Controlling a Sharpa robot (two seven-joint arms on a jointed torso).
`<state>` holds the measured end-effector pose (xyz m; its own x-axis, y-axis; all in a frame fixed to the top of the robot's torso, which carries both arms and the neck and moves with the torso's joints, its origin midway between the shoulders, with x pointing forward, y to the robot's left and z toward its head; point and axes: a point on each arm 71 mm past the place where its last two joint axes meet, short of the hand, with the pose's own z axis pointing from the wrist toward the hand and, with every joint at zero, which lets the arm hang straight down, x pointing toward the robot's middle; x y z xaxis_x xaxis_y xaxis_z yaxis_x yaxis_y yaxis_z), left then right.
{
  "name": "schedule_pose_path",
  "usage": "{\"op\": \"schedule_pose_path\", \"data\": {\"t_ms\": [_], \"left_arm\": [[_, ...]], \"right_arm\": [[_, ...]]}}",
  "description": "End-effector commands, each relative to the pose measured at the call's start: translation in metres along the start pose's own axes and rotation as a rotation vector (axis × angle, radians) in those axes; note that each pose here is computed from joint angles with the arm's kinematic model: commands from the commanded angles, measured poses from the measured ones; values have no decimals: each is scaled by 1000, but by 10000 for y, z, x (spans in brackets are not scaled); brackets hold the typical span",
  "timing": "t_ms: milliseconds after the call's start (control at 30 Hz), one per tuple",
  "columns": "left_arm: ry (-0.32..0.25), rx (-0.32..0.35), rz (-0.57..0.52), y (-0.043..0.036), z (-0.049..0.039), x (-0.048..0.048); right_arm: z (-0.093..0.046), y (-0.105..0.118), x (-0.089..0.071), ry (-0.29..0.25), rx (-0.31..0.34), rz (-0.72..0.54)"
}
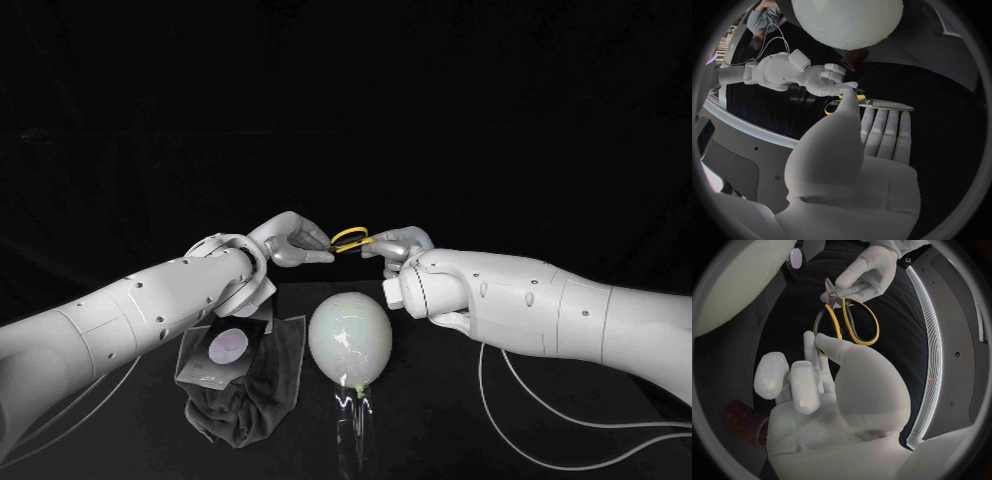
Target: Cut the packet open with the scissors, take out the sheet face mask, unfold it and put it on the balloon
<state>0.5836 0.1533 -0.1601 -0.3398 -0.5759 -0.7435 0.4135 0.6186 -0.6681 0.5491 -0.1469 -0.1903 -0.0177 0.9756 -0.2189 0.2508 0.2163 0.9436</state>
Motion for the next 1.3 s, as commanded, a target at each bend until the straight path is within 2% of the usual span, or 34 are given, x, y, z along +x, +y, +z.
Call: {"op": "schedule_pose_path", "data": {"t_ms": [33,500,1300], "left_arm": [[17,9,-8,-33,17,14],[25,11,-35,-48,29,27],[17,-1,-10,-16,28,15]], "right_arm": [[-9,26,23,10,-23,-1],[-24,31,65,27,-22,-4],[-85,28,110,70,-23,-15]]}}
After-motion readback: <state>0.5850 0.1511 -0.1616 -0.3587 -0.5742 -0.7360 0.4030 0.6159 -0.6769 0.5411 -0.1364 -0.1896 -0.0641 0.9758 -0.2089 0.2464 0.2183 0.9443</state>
